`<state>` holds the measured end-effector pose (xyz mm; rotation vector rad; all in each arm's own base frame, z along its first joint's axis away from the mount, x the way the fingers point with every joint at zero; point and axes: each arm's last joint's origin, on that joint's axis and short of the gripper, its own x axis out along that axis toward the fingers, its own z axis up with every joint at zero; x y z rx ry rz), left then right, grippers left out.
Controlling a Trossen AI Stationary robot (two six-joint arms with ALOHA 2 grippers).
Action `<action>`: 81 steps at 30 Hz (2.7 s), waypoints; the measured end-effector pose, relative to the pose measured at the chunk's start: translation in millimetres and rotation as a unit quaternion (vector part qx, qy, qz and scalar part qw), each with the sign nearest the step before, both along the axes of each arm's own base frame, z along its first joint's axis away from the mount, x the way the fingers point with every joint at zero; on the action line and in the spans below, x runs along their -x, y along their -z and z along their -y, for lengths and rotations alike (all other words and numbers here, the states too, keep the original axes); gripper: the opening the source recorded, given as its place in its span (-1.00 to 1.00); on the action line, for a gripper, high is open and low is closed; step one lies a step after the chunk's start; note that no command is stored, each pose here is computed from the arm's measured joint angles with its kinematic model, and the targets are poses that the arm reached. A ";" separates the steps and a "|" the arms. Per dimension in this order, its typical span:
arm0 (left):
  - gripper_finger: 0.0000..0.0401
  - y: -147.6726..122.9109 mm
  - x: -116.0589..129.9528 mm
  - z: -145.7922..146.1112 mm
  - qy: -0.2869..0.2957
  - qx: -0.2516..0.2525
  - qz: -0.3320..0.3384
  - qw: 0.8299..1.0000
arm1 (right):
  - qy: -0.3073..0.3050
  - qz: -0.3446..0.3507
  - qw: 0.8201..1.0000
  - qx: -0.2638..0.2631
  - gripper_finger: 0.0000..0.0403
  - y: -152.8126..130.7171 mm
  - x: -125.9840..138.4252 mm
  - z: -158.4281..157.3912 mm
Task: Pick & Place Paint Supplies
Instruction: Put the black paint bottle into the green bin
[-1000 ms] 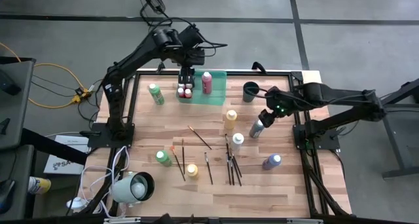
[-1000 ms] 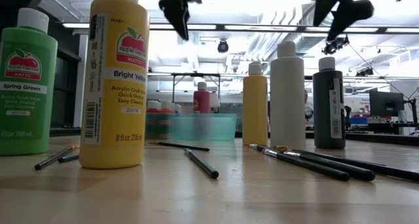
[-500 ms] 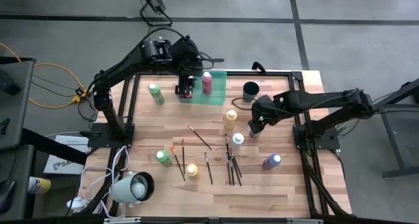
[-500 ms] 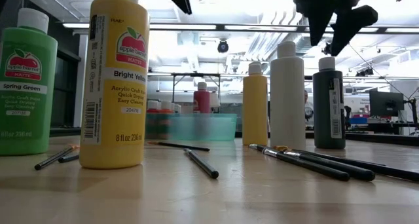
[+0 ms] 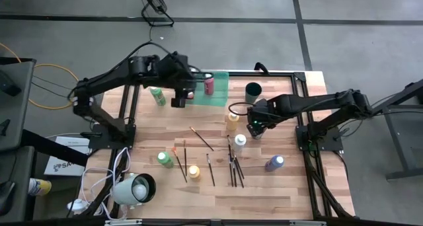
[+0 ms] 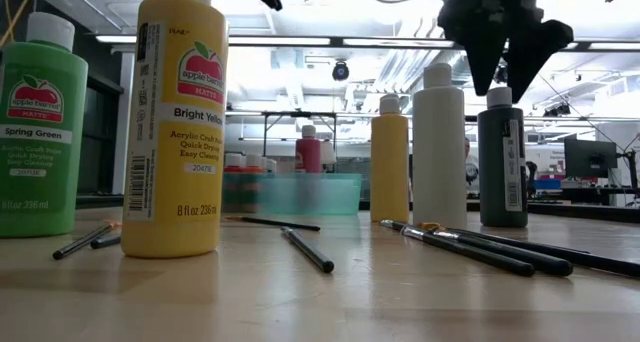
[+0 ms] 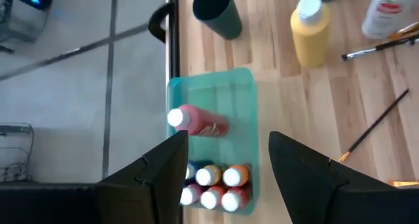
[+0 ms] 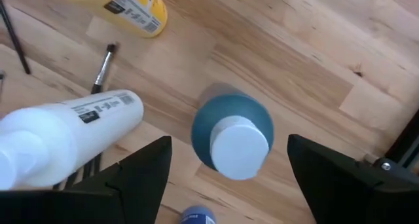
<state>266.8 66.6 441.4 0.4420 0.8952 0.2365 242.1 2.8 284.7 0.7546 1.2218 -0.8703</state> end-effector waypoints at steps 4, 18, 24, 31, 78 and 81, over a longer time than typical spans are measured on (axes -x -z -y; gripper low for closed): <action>0.03 7.4 20.2 11.1 0.014 0.011 0.052 0.998 | 0.000 -0.001 1.000 0.003 0.34 -0.1 0.4 0.2; 0.03 35.3 96.7 46.1 0.024 0.063 0.219 0.973 | -0.007 0.002 1.000 -0.004 0.07 17.4 -0.4 -0.2; 0.03 38.1 106.4 48.6 0.020 0.074 0.237 0.969 | 0.001 0.015 1.000 -0.001 0.07 17.4 -2.5 0.0; 0.03 38.7 105.3 48.5 0.019 0.074 0.235 0.969 | -0.001 0.007 1.000 -0.018 0.07 16.7 0.4 -0.9; 0.03 39.2 105.2 48.4 0.018 0.074 0.233 0.970 | 0.019 0.041 0.998 0.045 0.07 18.3 12.7 -9.3; 0.03 39.2 105.2 48.4 0.018 0.074 0.233 0.969 | 0.018 0.042 0.998 0.043 0.07 18.1 12.9 -9.4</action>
